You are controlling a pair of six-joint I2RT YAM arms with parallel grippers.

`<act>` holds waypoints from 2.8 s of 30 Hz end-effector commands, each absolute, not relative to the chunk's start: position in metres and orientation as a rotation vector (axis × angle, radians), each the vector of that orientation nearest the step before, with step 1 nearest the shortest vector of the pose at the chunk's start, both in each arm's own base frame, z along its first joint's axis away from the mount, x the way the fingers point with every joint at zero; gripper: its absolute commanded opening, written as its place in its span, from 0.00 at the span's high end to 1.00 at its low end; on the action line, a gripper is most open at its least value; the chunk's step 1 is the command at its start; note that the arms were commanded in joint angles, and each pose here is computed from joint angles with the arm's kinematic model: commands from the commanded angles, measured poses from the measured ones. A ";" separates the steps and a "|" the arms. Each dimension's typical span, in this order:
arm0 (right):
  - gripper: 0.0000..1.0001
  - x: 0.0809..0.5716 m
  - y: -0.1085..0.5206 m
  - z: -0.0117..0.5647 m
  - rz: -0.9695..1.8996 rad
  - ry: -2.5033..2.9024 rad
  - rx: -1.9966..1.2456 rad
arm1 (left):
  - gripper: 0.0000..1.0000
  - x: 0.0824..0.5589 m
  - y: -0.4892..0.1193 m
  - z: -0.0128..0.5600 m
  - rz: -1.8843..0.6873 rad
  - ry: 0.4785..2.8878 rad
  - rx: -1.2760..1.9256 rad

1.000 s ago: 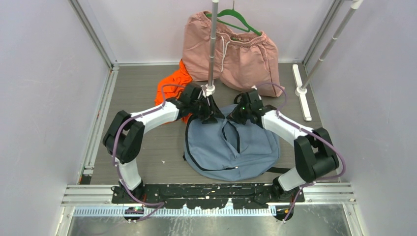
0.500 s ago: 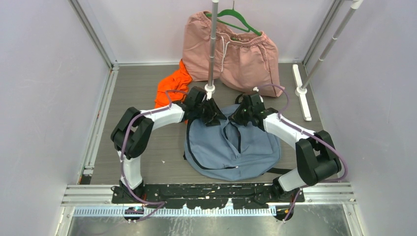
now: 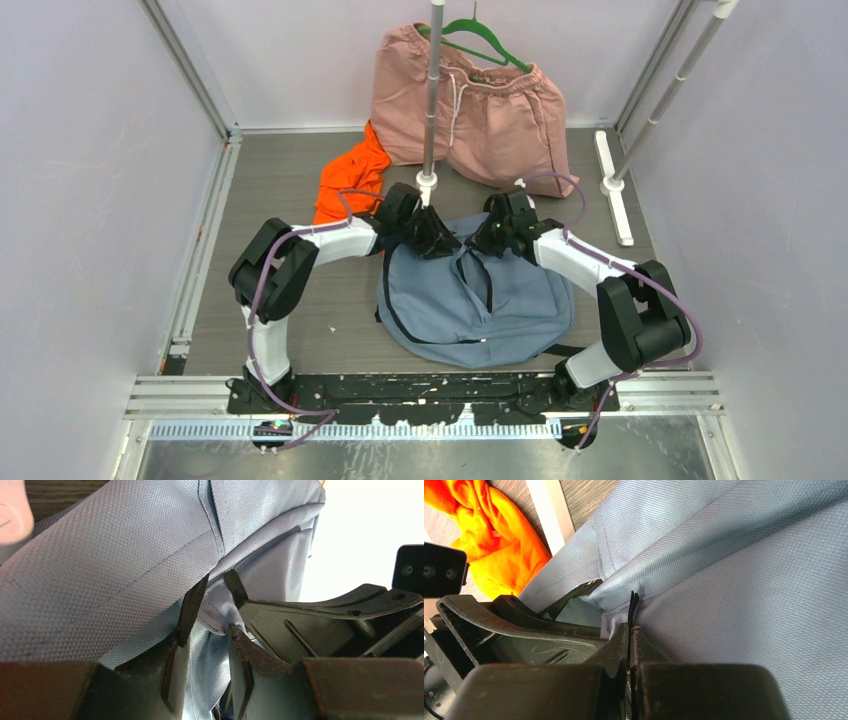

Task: Pack the student bag
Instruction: Zip the student bag at the center of the board.

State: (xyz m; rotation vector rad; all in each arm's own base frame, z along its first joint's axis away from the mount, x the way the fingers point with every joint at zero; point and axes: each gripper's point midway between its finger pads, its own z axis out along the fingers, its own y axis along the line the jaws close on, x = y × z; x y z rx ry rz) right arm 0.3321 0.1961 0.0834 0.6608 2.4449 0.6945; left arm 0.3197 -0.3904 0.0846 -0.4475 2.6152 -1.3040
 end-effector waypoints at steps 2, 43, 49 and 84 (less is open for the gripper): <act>0.99 0.333 0.210 0.098 0.767 2.436 0.601 | 0.76 0.315 -0.408 0.139 -1.436 2.483 -0.339; 0.99 0.336 0.200 0.120 0.782 2.351 0.534 | 0.56 0.318 -0.400 0.154 -1.491 2.475 -0.297; 0.99 0.336 0.200 0.121 0.785 2.346 0.534 | 0.57 0.318 -0.406 0.134 -1.485 2.532 -0.352; 0.75 0.351 0.195 0.115 0.732 2.356 0.614 | 1.00 0.337 -0.411 0.105 -1.634 2.428 -0.594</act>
